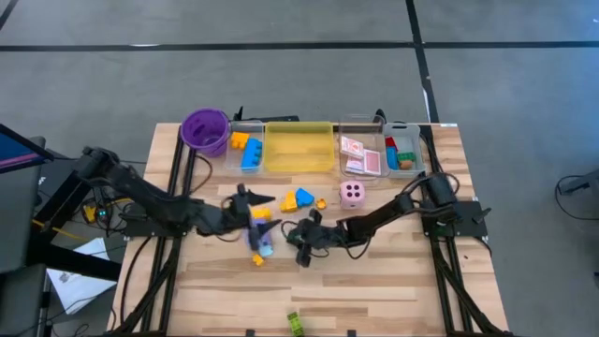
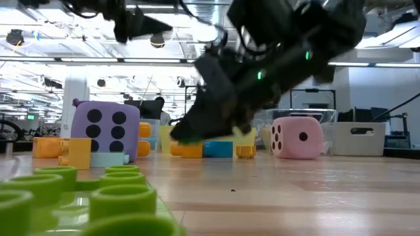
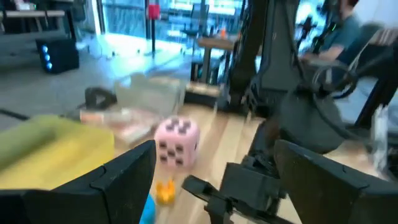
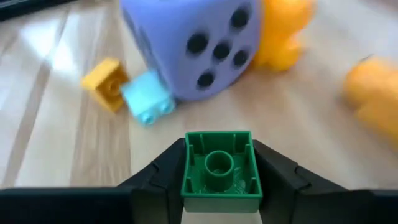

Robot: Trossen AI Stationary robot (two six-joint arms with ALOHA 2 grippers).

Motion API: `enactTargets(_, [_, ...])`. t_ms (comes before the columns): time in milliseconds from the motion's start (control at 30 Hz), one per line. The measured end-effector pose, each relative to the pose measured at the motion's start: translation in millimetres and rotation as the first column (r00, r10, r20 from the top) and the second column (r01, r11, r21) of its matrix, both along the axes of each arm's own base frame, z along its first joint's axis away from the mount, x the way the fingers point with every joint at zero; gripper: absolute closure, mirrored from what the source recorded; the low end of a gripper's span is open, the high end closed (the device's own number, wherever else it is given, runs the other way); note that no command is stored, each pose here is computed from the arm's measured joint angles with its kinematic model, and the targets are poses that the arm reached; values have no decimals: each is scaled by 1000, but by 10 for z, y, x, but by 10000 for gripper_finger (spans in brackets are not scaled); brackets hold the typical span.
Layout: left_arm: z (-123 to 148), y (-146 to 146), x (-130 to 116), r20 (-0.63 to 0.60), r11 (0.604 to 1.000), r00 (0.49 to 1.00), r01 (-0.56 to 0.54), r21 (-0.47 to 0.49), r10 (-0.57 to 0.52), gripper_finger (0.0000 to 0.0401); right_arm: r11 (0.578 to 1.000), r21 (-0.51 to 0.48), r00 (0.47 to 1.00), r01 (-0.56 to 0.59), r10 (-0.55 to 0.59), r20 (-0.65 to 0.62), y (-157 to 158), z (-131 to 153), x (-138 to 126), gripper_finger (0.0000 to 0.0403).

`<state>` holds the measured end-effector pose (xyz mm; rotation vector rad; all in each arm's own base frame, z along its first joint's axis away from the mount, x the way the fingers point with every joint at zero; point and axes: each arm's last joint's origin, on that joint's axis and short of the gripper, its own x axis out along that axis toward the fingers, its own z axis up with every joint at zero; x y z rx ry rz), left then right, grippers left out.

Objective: Pick & Place Toys
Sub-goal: Put the small green game piece into the gray bin

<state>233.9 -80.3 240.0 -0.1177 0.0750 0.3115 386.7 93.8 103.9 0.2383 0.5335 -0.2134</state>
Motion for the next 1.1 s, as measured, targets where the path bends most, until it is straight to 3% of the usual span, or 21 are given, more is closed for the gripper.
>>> enactTargets(167, [238, 65, -262, 22, 1000, 999, 23, 8, -23, 84, 985, -144, 994, 96, -102, -40, 49, 309, -163, 264])
enactTargets(300, [250, 117, -377, -23, 1000, 1000, 17, -17, -18, 84, 953, -244, 978, 180, -199, -56, 89, 594, -360, 266])
enactTargets(533, [229, 159, -389, -47, 1000, 999, -3, -28, 2, 84, 862, -315, 886, 397, -449, -111, -64, 980, -844, 262])
enactTargets(800, [231, 289, -350, -45, 997, 997, -68, -28, 67, 84, 714, -393, 706, 580, -681, -196, -430, 1253, -1411, 260])
enactTargets(1100, [235, 392, -326, -41, 992, 992, -120, -31, 118, 84, 488, -518, 486, 702, -861, -152, -949, 1474, -1780, 259])
